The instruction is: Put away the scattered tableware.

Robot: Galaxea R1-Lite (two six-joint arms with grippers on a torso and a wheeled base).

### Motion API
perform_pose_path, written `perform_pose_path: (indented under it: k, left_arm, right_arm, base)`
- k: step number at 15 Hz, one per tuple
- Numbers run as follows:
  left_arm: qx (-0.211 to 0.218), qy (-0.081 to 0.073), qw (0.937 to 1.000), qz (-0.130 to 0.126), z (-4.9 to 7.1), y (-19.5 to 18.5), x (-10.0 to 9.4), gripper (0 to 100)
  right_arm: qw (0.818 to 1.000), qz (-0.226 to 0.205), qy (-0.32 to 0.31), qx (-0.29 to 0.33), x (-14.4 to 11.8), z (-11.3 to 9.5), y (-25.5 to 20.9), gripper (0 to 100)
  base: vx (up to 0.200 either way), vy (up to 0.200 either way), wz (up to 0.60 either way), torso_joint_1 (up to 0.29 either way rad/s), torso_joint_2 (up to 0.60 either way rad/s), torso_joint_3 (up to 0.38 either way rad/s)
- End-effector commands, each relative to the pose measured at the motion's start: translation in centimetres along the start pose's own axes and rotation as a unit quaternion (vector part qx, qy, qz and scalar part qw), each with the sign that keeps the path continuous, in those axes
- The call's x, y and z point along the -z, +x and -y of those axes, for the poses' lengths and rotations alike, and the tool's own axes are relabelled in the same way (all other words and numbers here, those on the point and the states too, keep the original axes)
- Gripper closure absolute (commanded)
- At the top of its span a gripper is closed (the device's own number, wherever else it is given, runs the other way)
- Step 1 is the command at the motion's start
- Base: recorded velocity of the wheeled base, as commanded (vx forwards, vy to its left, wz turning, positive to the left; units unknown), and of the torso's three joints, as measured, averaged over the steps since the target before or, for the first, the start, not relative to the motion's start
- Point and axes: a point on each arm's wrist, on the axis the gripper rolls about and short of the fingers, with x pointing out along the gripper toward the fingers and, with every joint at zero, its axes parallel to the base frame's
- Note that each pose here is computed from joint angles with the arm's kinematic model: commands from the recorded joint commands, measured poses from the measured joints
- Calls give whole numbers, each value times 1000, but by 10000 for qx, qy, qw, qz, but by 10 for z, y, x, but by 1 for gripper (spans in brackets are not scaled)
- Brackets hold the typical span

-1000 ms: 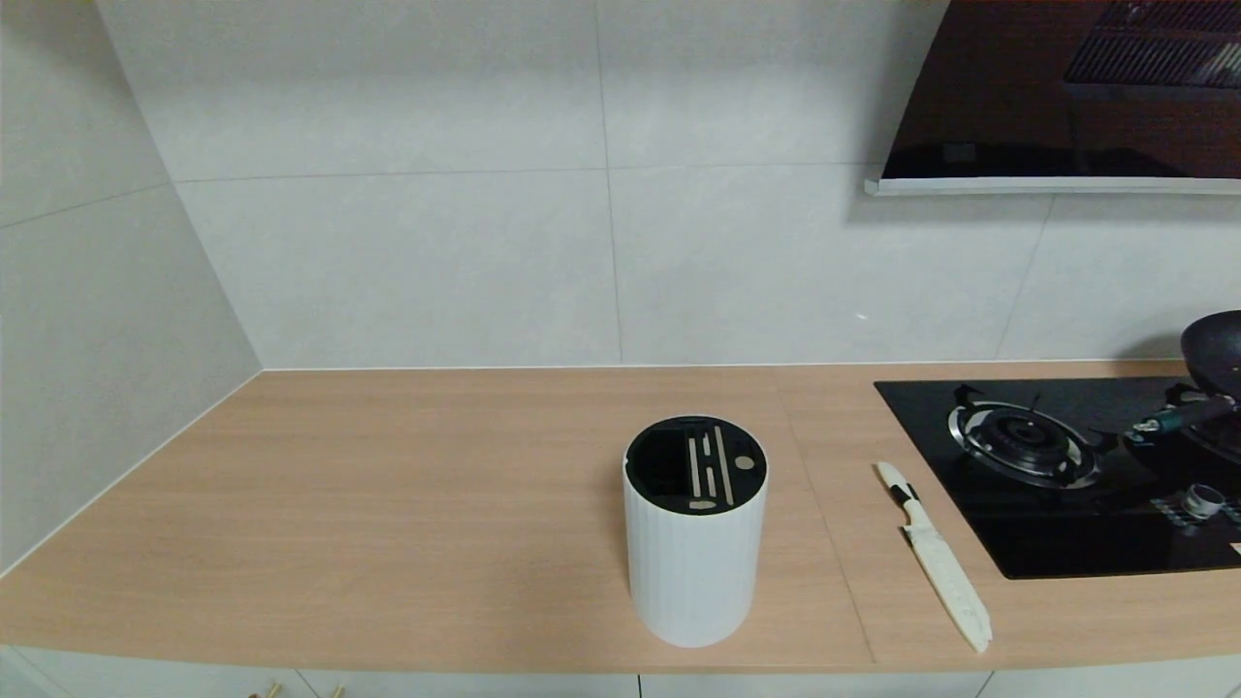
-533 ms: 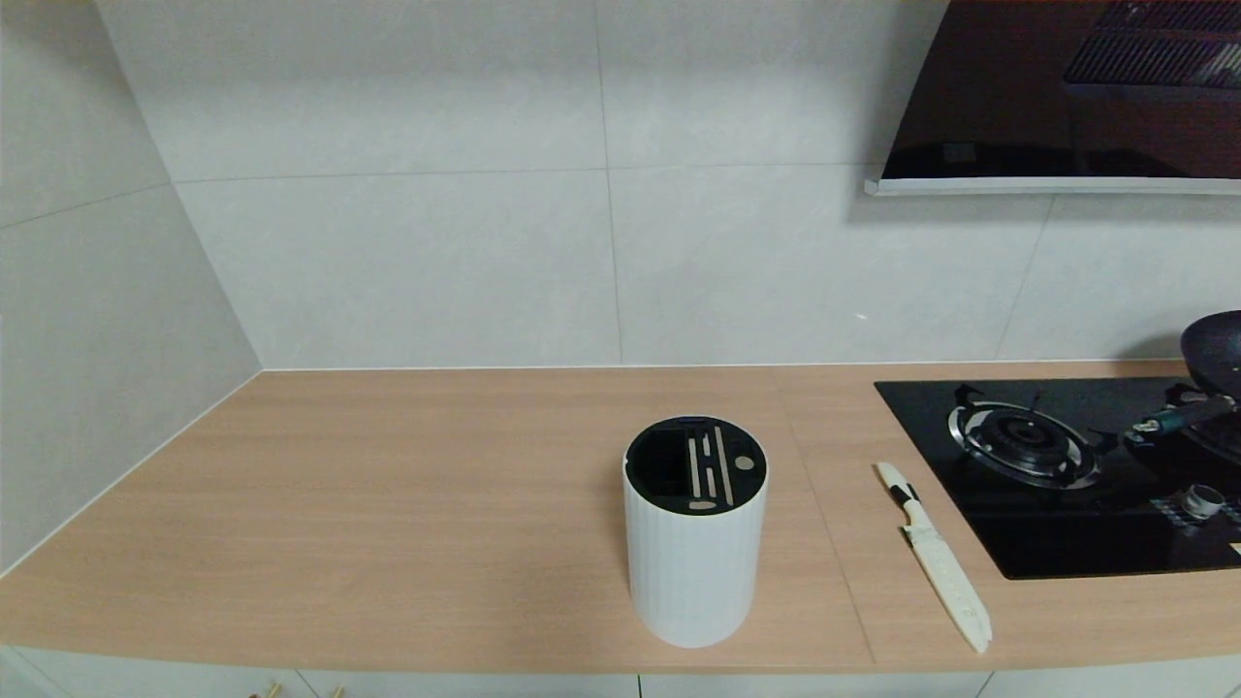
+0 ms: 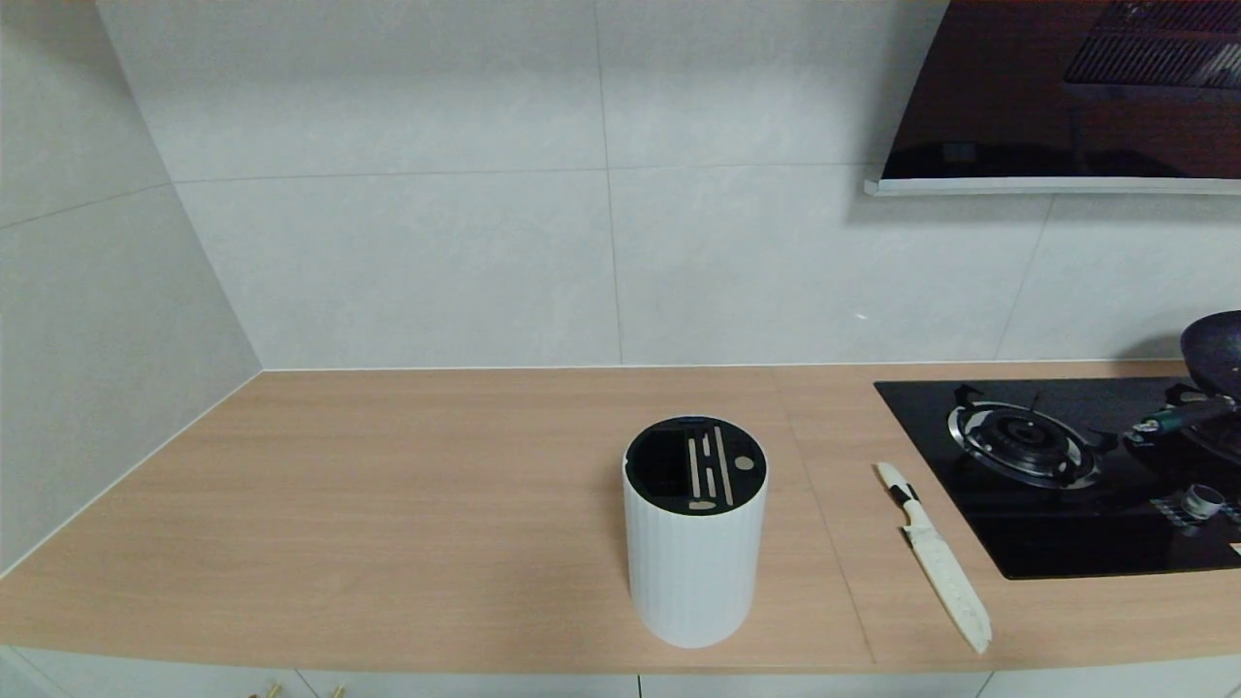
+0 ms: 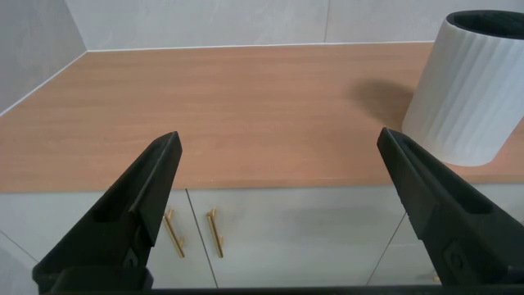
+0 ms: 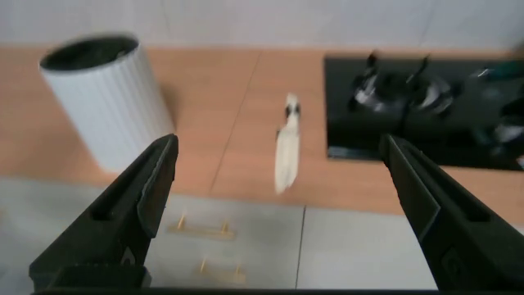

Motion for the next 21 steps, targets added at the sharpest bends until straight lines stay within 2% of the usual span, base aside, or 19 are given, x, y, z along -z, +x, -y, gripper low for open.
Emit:
perform_pose_path:
  k: [1,4,6,11,13,16,20,21]
  left_arm:
    - [-3,0,10000,0,0,0,0,0]
    - [-3,0,10000,7,0,0,0,0]
    - [-3,8,10000,0,0,0,0,0]
    - [-3,0,10000,0,0,0,0,0]
    - [-3,0,10000,0,0,0,0,0]
    - [-3,0,10000,0,0,0,0,0]
    - [-3,0,10000,0,0,0,0,0]
    - [-3,0,10000,0,0,0,0,0]
  right_arm:
    - [9933,-1118,28,-290,-39,1,50,0]
    - [9859,-1642,46,-312,-56,1,88,0]
    - [9832,-1799,27,-312,-60,2,119,0]
    - [9719,-2337,16,-282,-52,4,192,0]
    - [9633,-2669,-12,-294,-38,5,223,0]
    - [9500,-3104,-35,-348,-2,3,259,0]
    - [9489,-3149,-106,-159,47,4,298,0]
    - [9488,-3156,-120,-115,51,4,301,0]
  base:
    - [0,0,0,0,0,0]
    - [0,0,0,0,0,0]
    - [0,0,0,0,0,0]
    - [0,0,0,0,0,0]
    - [0,0,0,0,0,0]
    - [0,0,0,0,0,0]
    - [0,0,0,0,0,0]
    - [0,0,0,0,0,0]
